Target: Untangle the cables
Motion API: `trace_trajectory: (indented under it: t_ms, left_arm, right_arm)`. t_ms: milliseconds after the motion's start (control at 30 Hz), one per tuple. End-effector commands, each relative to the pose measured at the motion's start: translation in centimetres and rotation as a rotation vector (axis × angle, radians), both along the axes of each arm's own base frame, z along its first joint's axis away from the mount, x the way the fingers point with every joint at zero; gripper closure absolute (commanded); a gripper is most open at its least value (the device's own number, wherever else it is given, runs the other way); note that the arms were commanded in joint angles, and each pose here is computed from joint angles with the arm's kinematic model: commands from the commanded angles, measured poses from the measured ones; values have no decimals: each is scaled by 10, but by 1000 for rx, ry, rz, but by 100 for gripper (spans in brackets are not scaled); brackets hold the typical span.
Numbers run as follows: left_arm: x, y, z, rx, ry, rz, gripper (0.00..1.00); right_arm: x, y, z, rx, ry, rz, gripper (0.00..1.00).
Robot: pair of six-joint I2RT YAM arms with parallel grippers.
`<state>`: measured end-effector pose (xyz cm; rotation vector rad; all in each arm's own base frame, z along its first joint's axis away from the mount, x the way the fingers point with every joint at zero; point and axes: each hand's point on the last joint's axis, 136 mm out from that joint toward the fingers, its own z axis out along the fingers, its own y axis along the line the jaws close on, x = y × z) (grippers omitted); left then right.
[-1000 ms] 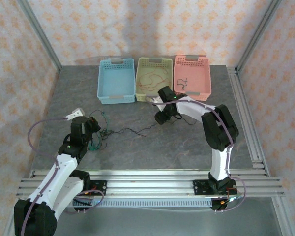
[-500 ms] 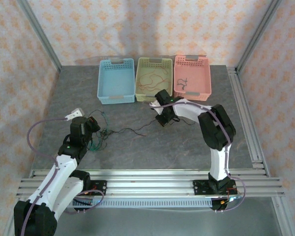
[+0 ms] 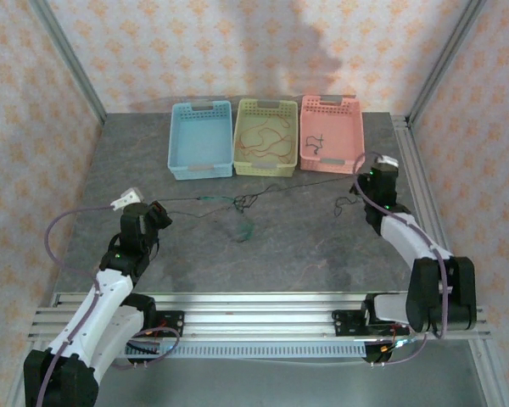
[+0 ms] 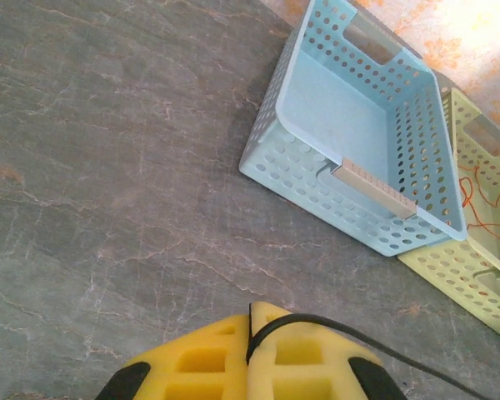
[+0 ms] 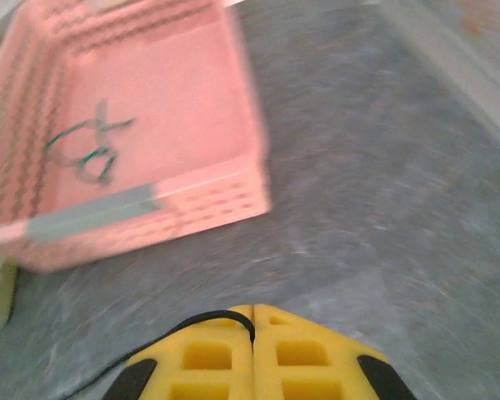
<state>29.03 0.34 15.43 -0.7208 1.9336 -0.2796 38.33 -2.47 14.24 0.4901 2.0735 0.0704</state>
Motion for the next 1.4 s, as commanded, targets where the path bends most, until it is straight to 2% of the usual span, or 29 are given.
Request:
trace_trajectory:
  t_ms: [0,333,433,533,633,833,1033,1133,1300,1367]
  left_arm:
    - [-6,12,0,22,-1,69,100]
    - [-29,44,-1,44,9,248,100]
    - [-28,42,-2,38,-4,236,100]
    - [-22,36,-4,38,18,195,100]
    - [-18,32,-4,34,17,170,100]
    - [-17,29,-4,30,14,158,100]
    - [-16,28,-4,28,12,152,100]
    - [-15,28,-4,28,14,150,100]
    - [-15,28,-4,28,15,152,100]
    - [-15,28,-5,28,16,151,100]
  right_arm:
    - [-1,-26,18,139,-142,-195,100]
    - [-34,-87,5,168,-193,-472,100]
    - [-27,-78,2,194,-190,-410,100]
    - [-14,-56,8,260,-202,-291,100]
    - [-9,-34,32,264,-244,-199,100]
    - [-8,25,122,256,-365,12,100]
    - [-7,101,219,259,-487,218,100]
    - [6,140,256,255,-514,305,100]
    - [41,215,289,285,-524,450,100]
    - [56,247,291,296,-516,503,100]
